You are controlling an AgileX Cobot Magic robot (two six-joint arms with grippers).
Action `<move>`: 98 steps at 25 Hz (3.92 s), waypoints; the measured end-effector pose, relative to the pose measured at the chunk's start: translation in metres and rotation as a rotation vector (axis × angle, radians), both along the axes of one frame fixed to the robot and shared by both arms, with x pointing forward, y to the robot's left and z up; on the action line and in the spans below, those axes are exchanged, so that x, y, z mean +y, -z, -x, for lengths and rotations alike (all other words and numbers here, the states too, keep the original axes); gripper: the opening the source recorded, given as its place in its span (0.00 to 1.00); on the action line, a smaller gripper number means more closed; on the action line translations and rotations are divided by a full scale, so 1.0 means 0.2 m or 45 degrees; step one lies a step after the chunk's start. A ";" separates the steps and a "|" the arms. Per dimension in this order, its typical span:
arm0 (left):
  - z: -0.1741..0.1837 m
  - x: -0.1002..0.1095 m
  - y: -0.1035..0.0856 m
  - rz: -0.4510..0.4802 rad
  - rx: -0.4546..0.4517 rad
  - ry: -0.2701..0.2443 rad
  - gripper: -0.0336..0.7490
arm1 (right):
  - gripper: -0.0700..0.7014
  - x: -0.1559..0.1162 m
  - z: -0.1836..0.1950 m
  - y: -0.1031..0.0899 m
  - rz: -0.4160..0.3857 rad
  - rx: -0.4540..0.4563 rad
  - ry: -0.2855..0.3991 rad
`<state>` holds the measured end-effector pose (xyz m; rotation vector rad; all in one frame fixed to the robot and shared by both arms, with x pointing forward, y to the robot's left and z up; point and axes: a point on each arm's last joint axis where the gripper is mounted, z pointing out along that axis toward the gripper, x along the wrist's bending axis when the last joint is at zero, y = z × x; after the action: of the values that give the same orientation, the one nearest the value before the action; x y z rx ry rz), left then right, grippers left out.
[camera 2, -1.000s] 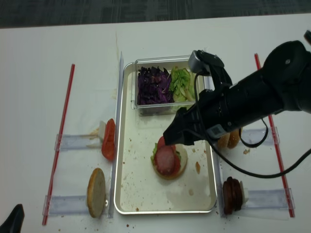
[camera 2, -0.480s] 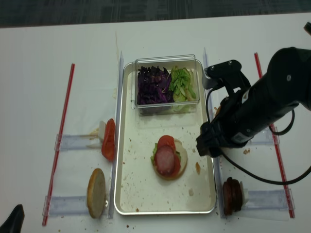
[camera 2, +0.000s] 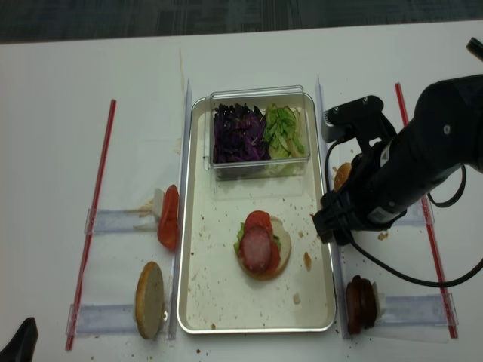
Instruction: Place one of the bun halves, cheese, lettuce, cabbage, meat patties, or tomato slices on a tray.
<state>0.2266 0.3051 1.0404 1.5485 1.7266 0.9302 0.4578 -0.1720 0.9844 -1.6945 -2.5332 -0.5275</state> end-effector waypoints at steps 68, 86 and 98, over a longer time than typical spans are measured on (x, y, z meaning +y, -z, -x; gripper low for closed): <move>0.00 0.00 0.00 0.000 0.000 0.000 0.92 | 0.77 -0.63 0.82 -0.25 0.187 -0.538 0.522; 0.00 0.00 0.00 0.000 0.000 0.000 0.92 | 0.77 -0.60 1.13 -0.30 0.092 -1.051 0.566; 0.00 0.00 0.00 0.000 0.000 0.000 0.92 | 0.77 -0.61 1.13 -0.30 0.093 -1.044 0.580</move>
<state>0.2266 0.3051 1.0404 1.5485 1.7266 0.9302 0.2311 -0.2935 1.0439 -2.4967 -2.5949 -1.4318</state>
